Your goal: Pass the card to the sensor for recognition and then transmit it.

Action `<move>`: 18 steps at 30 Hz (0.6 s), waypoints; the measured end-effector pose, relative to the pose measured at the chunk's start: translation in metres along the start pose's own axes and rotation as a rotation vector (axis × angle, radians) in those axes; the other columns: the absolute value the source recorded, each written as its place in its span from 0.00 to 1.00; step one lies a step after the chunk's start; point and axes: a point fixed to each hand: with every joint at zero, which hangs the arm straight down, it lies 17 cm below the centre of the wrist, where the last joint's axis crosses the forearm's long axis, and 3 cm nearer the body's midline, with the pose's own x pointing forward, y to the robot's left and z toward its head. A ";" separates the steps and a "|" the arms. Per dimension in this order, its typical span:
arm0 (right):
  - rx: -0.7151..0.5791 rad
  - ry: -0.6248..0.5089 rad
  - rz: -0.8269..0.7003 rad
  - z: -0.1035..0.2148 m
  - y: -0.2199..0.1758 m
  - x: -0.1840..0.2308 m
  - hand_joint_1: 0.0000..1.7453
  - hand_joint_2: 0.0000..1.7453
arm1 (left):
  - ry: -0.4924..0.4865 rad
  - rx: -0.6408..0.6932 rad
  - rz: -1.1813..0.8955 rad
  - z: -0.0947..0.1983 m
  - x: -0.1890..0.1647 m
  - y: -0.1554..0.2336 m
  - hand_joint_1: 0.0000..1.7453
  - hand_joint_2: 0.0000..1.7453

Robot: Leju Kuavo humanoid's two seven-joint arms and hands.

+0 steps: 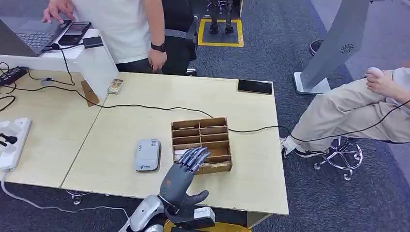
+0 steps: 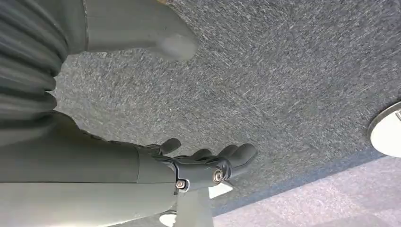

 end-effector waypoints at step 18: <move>-0.004 0.021 -0.037 0.000 0.003 0.003 0.00 1.00 | 0.023 0.138 -0.248 -0.005 -0.001 0.021 0.00 1.00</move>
